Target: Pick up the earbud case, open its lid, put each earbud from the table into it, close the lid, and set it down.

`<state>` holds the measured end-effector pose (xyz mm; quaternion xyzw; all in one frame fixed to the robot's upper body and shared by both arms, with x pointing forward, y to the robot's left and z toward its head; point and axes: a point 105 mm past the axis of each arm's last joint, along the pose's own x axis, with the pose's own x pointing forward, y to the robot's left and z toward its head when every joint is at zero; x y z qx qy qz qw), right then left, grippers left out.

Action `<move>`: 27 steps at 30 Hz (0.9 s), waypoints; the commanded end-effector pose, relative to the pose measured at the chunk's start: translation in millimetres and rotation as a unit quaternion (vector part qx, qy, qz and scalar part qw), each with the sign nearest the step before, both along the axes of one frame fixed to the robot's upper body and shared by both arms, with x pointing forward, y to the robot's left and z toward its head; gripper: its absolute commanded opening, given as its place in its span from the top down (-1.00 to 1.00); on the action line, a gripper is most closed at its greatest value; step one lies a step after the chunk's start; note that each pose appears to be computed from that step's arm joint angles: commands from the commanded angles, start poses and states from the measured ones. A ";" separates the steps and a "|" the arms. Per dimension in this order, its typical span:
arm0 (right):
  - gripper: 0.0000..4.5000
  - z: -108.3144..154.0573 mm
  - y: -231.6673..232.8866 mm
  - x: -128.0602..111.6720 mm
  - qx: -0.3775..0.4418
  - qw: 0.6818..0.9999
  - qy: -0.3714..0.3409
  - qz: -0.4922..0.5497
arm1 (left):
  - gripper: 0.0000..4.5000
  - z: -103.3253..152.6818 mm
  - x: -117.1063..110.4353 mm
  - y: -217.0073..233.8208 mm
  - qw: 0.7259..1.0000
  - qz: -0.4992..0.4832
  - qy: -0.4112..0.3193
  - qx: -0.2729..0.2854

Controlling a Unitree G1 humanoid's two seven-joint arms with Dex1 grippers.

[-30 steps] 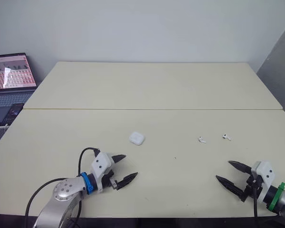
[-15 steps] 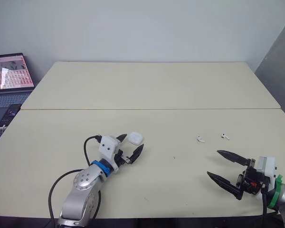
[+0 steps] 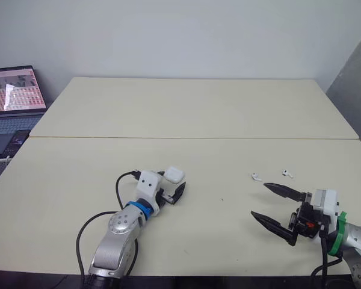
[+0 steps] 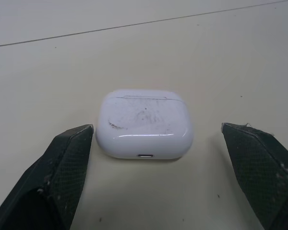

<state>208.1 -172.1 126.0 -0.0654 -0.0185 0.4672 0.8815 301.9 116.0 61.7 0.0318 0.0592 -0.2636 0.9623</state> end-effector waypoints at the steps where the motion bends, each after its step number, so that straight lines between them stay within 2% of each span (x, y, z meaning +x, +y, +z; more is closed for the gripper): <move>1: -0.99 12.1 4.7 -1.7 -0.003 1.000 -0.025 0.009 | -1.00 6.5 4.4 1.8 1.000 0.008 -0.012 0.009; 3: -0.99 11.1 4.0 -1.8 -0.003 1.000 -0.020 0.009 | -1.00 5.8 4.6 2.1 1.000 0.008 -0.009 0.011; 4: -1.00 10.5 3.1 -1.8 -0.004 1.000 -0.018 0.007 | -0.83 6.2 4.4 1.9 1.000 0.008 -0.009 0.009; 9: -1.00 9.6 1.5 -1.3 -0.006 1.000 -0.015 0.004 | -0.22 8.6 4.7 1.3 1.000 0.007 -0.012 0.003; 14: -1.00 5.6 -5.3 10.5 0.000 0.999 0.013 -0.046 | -0.23 24.5 4.7 -13.6 0.999 -0.019 -0.043 -0.024; 19: -1.00 17.0 4.6 23.7 0.072 0.991 0.060 -0.095 | -0.23 52.1 5.0 -44.0 0.991 -0.079 -0.100 -0.046; 23: -1.00 20.1 21.0 31.8 0.086 0.983 0.128 -0.096 | -0.23 73.9 -1.3 -76.6 0.975 -0.159 -0.147 -0.058; 26: -1.00 24.5 27.6 38.3 0.126 0.967 0.199 -0.102 | -0.23 81.5 -5.1 -91.7 0.963 -0.202 -0.166 -0.062; 27: -1.00 28.8 31.1 43.5 0.167 0.952 0.234 -0.105 | -0.23 83.6 -6.5 -96.3 0.959 -0.216 -0.170 -0.068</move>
